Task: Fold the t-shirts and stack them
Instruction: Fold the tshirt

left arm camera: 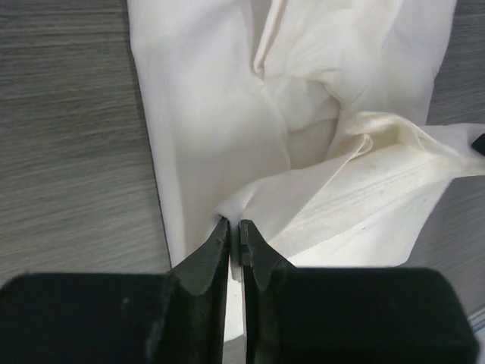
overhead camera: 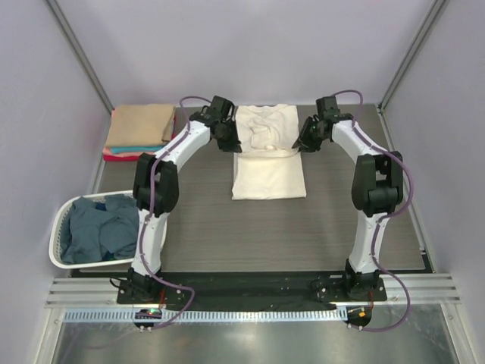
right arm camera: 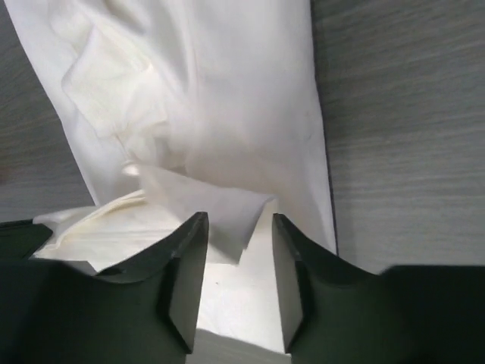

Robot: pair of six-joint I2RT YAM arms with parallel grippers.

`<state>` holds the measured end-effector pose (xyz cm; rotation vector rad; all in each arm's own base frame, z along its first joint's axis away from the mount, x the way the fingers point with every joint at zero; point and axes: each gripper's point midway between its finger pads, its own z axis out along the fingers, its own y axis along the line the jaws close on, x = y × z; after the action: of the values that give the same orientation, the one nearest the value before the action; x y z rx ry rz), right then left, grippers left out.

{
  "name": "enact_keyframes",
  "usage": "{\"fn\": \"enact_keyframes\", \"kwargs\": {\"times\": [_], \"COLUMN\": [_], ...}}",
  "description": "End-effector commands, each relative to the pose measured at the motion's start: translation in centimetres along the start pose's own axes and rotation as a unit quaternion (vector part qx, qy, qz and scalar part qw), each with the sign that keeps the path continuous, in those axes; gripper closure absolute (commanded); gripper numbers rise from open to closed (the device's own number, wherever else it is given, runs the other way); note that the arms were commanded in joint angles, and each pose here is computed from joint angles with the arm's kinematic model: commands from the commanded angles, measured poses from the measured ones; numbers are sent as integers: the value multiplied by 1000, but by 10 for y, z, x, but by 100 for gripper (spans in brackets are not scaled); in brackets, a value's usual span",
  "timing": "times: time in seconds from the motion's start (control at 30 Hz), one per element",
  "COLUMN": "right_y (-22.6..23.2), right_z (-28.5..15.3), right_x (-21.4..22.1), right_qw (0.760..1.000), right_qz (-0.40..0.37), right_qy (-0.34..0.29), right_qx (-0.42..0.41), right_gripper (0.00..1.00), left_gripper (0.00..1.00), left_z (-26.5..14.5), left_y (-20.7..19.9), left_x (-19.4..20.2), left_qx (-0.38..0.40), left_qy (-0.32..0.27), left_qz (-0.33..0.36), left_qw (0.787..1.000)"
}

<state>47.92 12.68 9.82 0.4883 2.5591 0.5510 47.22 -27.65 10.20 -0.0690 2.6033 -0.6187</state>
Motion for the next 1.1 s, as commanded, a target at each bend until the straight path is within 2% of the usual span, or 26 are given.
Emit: {"fn": "enact_keyframes", "kwargs": {"times": [0.0,0.03,0.07,0.1,0.13,0.2,0.23,0.3,0.33,0.4,0.43,0.5,0.53,0.57,0.6,0.63,0.67,0.7,0.83,1.07], "right_y": [7,18,20,17,26,29,33,32,26,25,13,12,-4,-7,-11,-24,-27,-36,-39,-56], "right_z": [6,0,-1,-3,-18,-35,-53,-67,-74,-79,-66,-74,-66,-73,-73,-65,-67,-60,-49,-35], "right_x": [-34,-53,-60,-69,-82,-91,-91,-85,-71,-55,-25,-4,20,28,35,59,64,78,110,138], "right_qw": [999,998,997,997,996,995,994,994,994,994,996,996,997,997,997,997,997,997,995,993], "right_qz": [-5,-14,-15,-13,-19,-32,-38,-44,-45,-49,-48,-56,-52,-53,-54,-51,-54,-49,-20,5], "right_qy": [-16,-33,-35,-38,-49,-67,-79,-84,-77,-75,-41,-32,-6,-7,-8,17,15,30,66,83], "right_qx": [-41,-57,-62,-59,-65,-62,-63,-61,-56,-66,-58,-63,-50,-51,-53,-48,-53,-49,-79,-78], "right_gripper": [50,34,20,18,17,16,16,16,16,17,17,17,17,17,17,17,16,16,16,18], "left_gripper": [88,84,69,61,53,48,43,41,41,42,43,43,43,43,43,42,41,41,40,41], "left_z": [8,8,-7,-12,-23,-41,-61,-72,-65,-85,-75,-84,-72,-72,-80,-70,-70,-74,-62,-50], "left_y": [12,15,2,9,1,-1,-5,-8,4,-10,-3,-17,-7,-14,-22,-11,-19,-25,-9,6], "left_x": [-13,-20,-46,-49,-65,-76,-77,-80,-60,-54,-32,-12,15,28,27,54,64,60,95,137], "left_qx": [-5,-8,6,-4,5,2,1,6,-6,12,5,18,7,15,34,32,61,83,74,57], "left_qy": [25,27,-2,6,-15,-36,-50,-75,-54,-73,-46,-43,-14,-9,-28,-3,8,-10,20,44], "left_qz": [-9,-15,-13,-23,-20,-15,-9,-4,-11,-2,-4,17,16,19,17,8,-4,-3,-21,-17], "left_qw": [1000,1000,1000,1000,1000,999,999,997,998,997,999,999,1000,1000,999,999,998,997,997,997]}}
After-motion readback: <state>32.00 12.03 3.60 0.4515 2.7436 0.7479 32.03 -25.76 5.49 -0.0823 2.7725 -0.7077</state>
